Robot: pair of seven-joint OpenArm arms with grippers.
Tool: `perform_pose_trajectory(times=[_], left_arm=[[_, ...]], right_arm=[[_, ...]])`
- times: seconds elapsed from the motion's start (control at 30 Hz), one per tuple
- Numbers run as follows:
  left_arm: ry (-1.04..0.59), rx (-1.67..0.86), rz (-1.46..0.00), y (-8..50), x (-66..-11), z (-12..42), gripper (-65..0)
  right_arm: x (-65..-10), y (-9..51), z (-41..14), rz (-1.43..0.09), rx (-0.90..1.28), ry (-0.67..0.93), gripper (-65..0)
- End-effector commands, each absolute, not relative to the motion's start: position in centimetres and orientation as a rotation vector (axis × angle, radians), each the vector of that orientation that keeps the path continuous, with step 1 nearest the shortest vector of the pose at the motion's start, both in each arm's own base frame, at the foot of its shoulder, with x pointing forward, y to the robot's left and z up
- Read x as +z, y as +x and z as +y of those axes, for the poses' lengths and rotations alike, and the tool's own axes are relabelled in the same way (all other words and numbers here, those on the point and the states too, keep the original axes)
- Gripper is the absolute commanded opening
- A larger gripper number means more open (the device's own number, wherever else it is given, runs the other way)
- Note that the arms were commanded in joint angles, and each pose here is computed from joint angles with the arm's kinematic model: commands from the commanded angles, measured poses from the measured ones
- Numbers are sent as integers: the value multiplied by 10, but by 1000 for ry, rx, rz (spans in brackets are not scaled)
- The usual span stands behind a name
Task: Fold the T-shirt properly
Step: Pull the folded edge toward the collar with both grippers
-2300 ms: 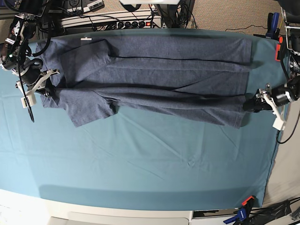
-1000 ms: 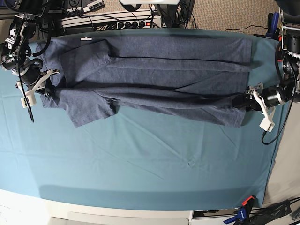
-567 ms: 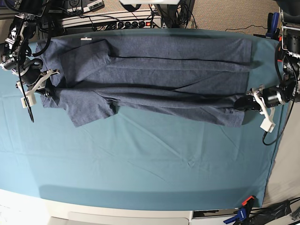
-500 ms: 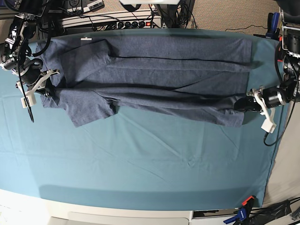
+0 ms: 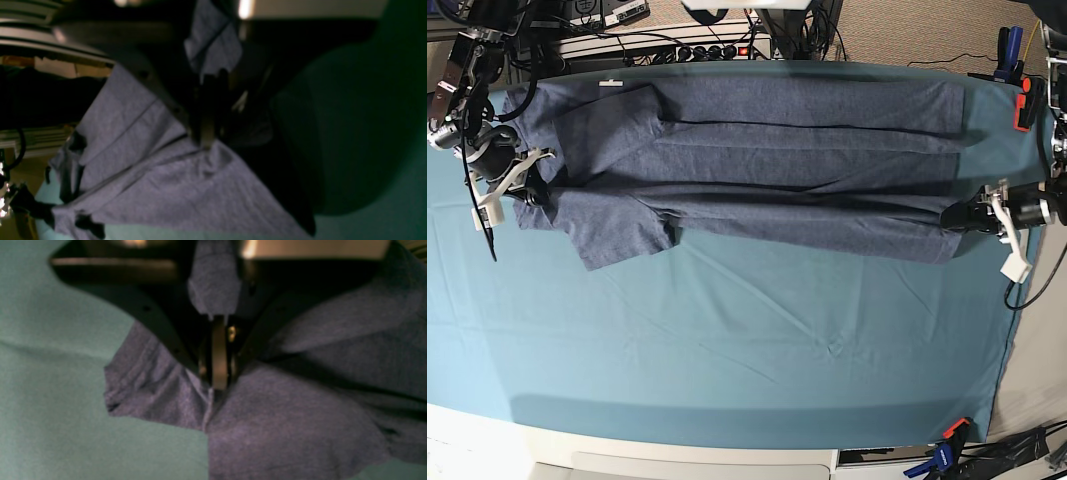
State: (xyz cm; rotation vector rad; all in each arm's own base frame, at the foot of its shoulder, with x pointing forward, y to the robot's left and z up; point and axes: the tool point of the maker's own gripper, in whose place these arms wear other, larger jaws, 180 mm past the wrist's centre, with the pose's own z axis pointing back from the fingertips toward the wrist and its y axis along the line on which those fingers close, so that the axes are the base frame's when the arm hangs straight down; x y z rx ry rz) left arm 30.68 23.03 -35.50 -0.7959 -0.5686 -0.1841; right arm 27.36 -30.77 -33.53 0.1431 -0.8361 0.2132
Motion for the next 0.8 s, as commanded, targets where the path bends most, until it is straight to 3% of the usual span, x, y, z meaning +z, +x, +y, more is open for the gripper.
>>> perform_pose_trajectory(times=[0.0, 0.33, 0.77], left_arm=[[-786, -205, -614, 316, -337, 240, -650], [-751, -211, -543, 298, -347, 252, -650], [-748, -226, -506, 283, -354, 249, -650]], right_arm=[[-317, 282, -312, -890, 228, 133, -650], [-286, 269, -291, -916, 353, 74, -650], [-270, 236, -337, -906, 269, -52, -650]])
